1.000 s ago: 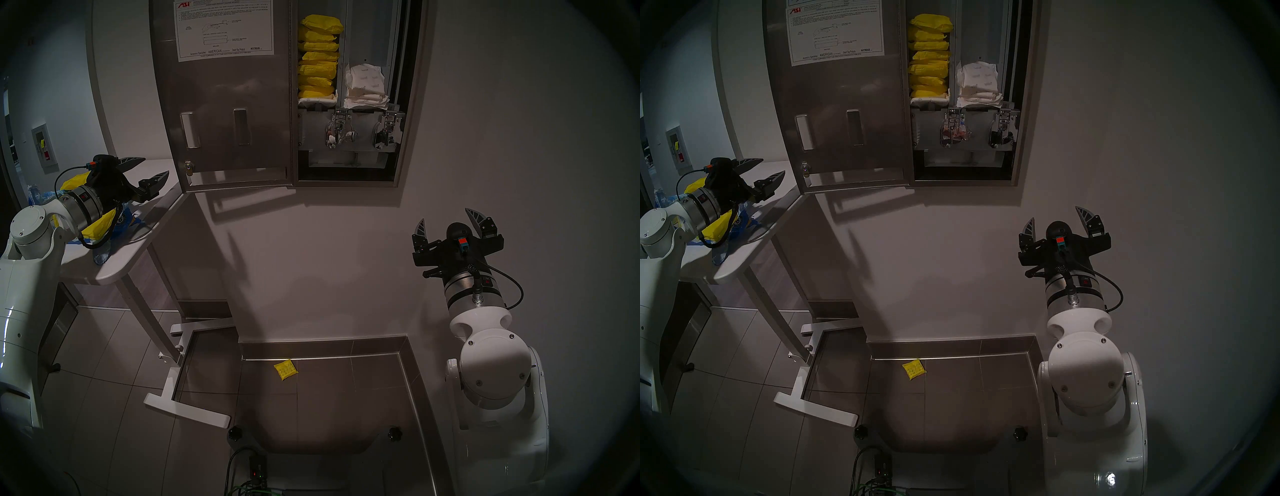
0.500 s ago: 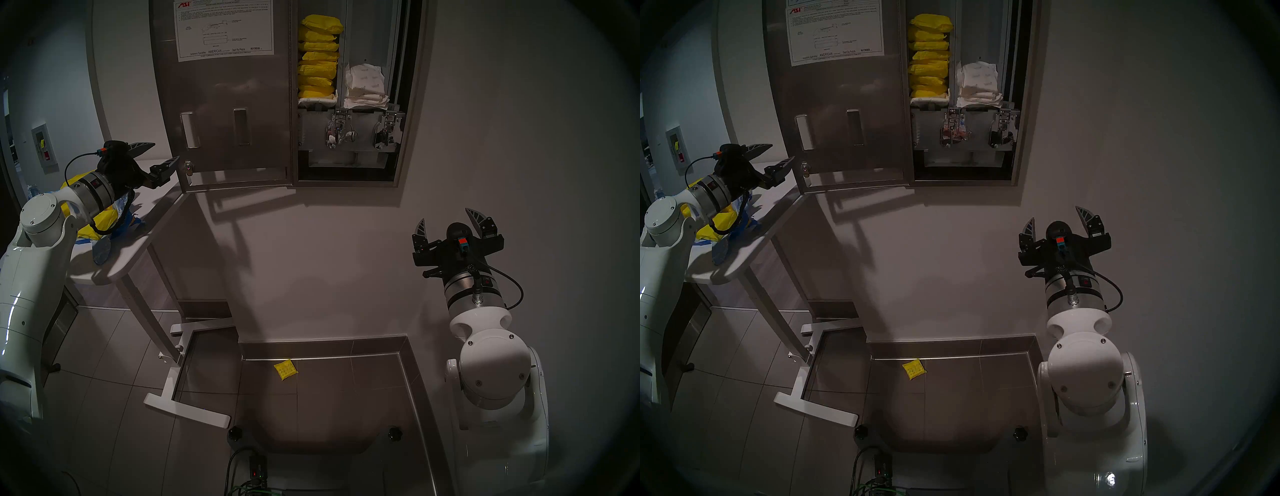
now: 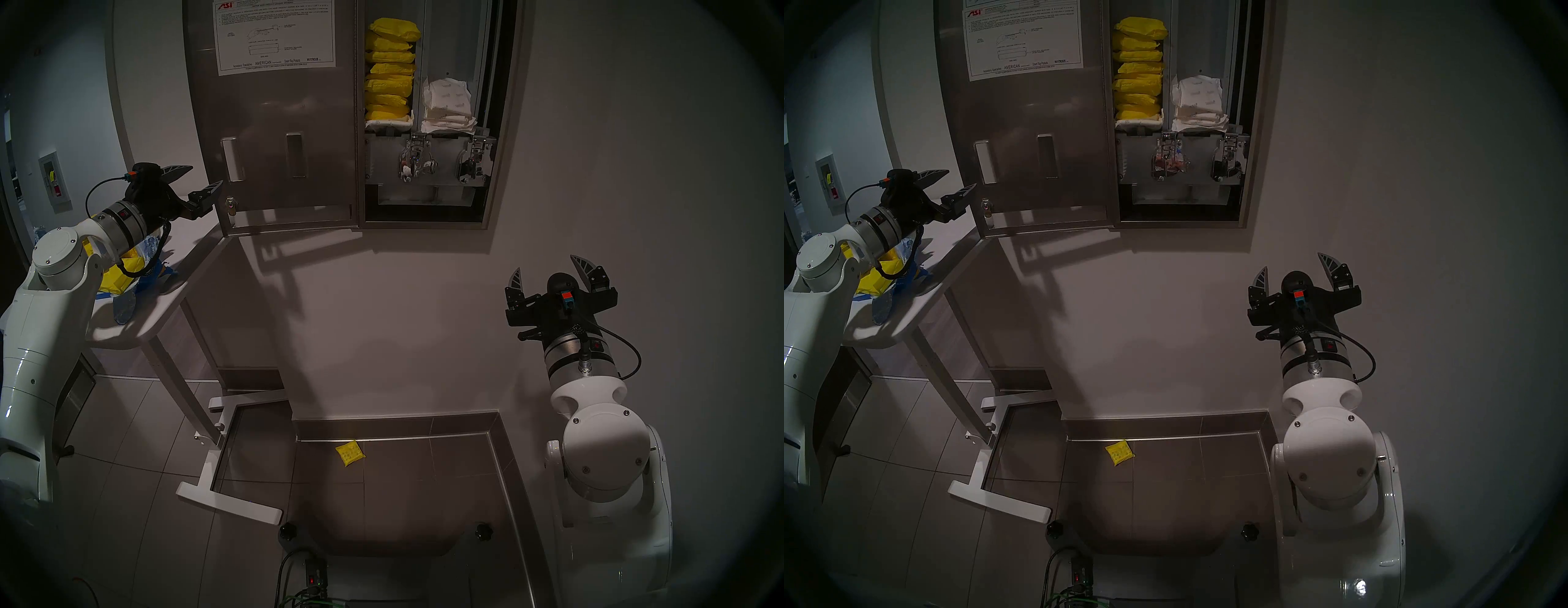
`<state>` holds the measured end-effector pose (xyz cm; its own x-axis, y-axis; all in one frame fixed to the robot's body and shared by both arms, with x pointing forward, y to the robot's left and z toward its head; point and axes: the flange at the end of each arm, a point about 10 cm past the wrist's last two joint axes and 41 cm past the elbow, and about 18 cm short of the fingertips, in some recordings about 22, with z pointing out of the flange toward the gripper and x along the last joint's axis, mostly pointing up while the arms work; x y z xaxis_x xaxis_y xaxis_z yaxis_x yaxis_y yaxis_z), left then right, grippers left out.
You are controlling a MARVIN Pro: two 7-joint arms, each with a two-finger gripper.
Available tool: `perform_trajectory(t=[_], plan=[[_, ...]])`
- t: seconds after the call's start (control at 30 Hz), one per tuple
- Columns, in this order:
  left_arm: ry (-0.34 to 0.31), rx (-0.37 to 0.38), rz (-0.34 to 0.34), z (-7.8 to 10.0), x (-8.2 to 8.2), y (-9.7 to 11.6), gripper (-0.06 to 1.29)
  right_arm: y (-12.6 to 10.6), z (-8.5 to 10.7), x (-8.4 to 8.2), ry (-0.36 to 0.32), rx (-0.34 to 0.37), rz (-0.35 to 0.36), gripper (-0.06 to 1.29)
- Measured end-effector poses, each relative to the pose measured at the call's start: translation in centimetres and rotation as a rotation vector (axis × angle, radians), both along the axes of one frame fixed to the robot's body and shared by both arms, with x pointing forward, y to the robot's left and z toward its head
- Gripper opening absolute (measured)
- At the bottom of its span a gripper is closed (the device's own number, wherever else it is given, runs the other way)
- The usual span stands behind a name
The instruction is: Open the dispenser door, put the pads inside, close the door
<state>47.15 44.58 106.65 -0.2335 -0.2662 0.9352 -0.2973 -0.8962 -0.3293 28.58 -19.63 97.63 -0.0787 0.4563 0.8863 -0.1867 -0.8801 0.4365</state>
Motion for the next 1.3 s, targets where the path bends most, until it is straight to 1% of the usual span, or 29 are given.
perform_trajectory(t=[0.47,0.67,0.8,0.9,0.97,1.07,1.2,1.3], plan=[[-0.002,-0.033,-0.034,-0.5,2.3,-2.7,1.23,0.0,0.0,0.0,-0.001,-0.001,-0.001,1.21],[-0.001,-0.048,-0.028,-0.7,3.3,-2.7,1.23,0.0,0.0,0.0,-0.001,-0.002,-0.001,1.21],[0.002,-0.042,-0.033,-0.9,3.8,-2.6,1.23,0.0,0.0,0.0,-0.001,-0.002,-0.001,1.23],[0.002,-0.032,-0.053,-0.9,4.0,-2.8,1.23,0.0,0.0,0.0,-0.002,-0.002,-0.002,1.23],[-0.001,-0.022,-0.083,-0.8,4.2,-3.2,1.23,0.0,0.0,0.0,-0.002,-0.002,-0.002,1.23],[-0.008,-0.015,-0.111,-0.5,4.2,-3.6,1.23,0.0,0.0,0.0,-0.002,-0.002,-0.002,1.23],[-0.02,-0.003,-0.166,0.0,4.0,-4.1,1.24,0.0,0.0,0.0,-0.002,-0.003,-0.002,1.23],[-0.025,0.004,-0.197,0.3,3.7,-3.9,1.24,0.0,0.0,0.0,-0.003,-0.003,-0.002,1.23]])
